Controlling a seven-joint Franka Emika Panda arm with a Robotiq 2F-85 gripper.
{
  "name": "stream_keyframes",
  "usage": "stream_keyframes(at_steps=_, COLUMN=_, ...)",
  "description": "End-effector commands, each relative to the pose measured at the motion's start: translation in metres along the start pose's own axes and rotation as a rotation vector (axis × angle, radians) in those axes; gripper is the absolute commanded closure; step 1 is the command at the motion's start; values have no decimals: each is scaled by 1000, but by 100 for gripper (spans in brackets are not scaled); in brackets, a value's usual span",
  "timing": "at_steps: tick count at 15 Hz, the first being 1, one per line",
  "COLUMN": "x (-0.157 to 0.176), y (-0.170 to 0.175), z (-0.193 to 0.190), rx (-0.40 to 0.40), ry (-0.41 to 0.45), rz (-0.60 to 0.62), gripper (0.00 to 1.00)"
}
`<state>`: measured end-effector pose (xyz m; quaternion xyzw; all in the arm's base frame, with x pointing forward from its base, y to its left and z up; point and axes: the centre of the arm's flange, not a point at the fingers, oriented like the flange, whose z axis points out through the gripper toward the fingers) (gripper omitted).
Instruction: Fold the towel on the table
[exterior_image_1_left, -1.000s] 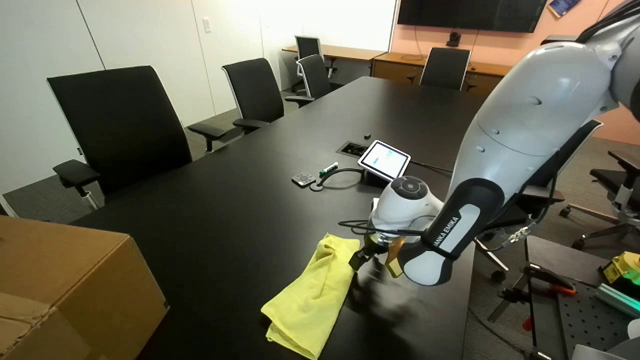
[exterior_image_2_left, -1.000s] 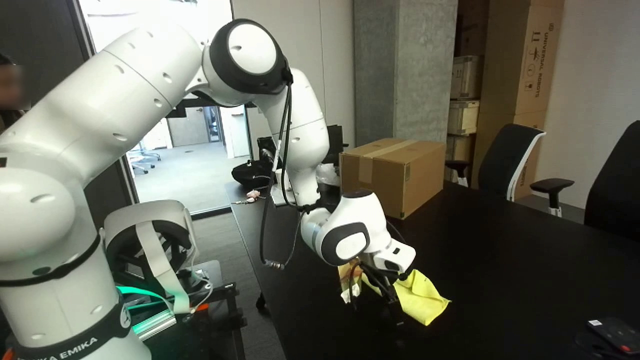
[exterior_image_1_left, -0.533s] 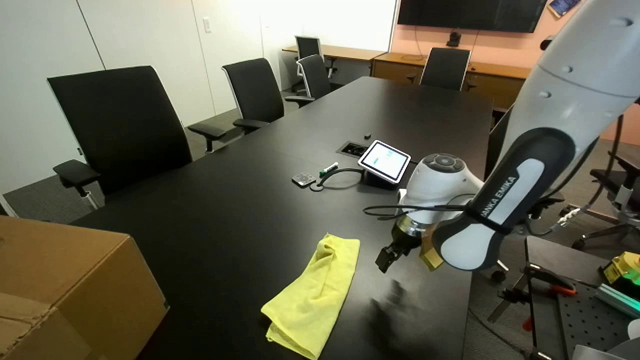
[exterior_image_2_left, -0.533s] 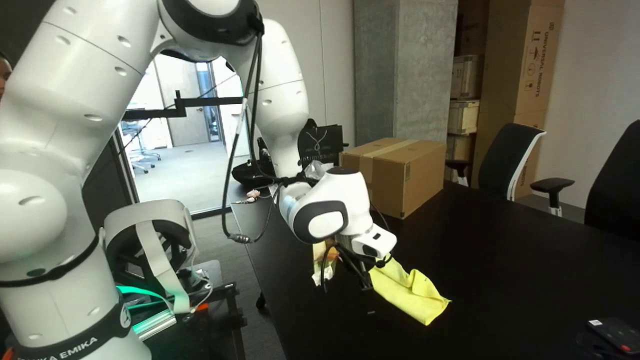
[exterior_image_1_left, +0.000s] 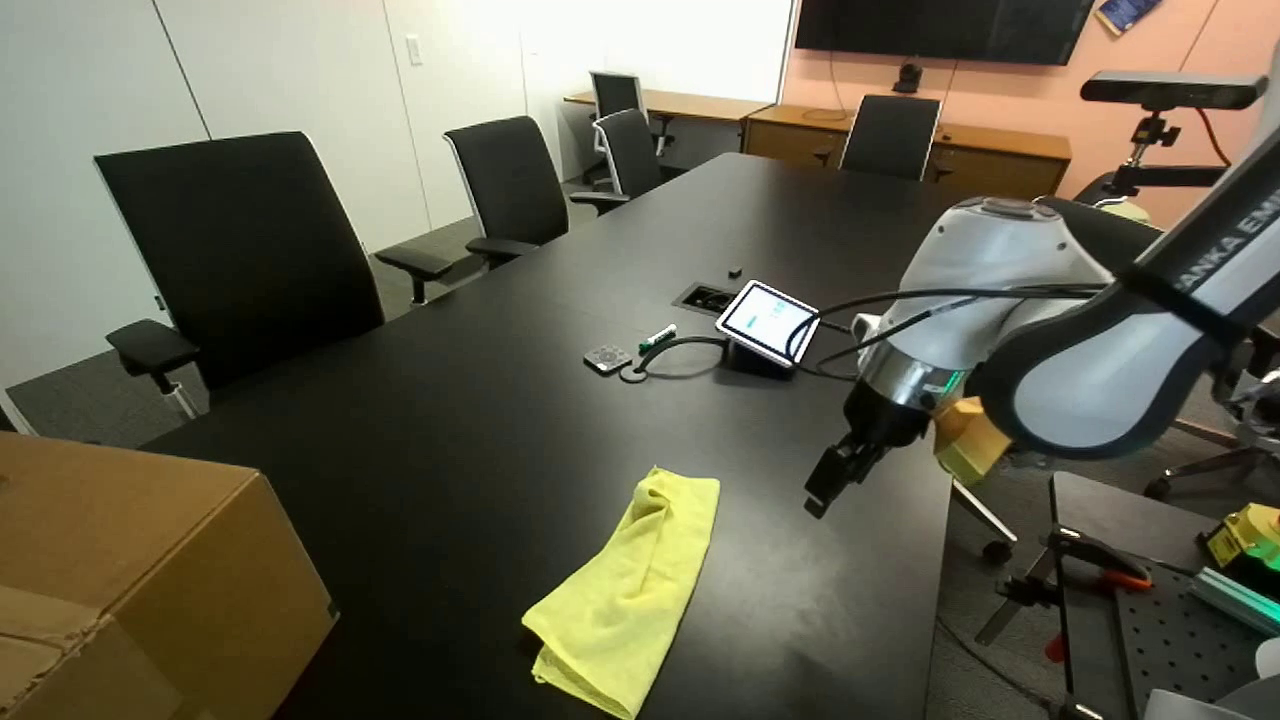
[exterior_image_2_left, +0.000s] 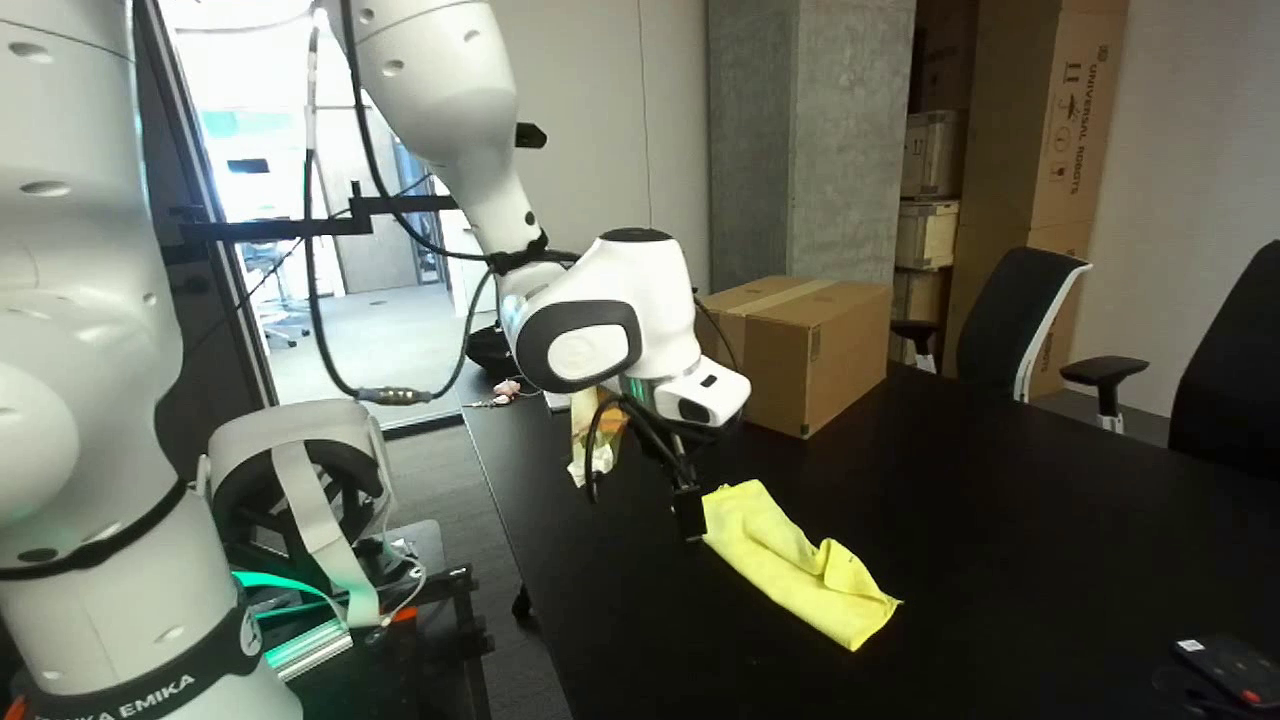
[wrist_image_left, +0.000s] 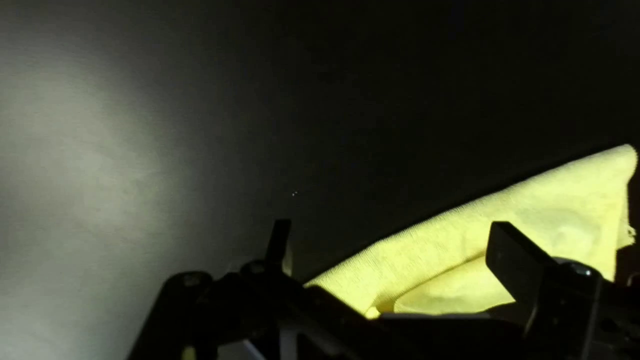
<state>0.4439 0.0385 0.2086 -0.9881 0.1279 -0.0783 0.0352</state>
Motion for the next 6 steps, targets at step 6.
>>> stream_keyframes(at_steps=6, x=-24, y=3, z=-77, rx=76, ry=-30, rz=-30, gripper=0)
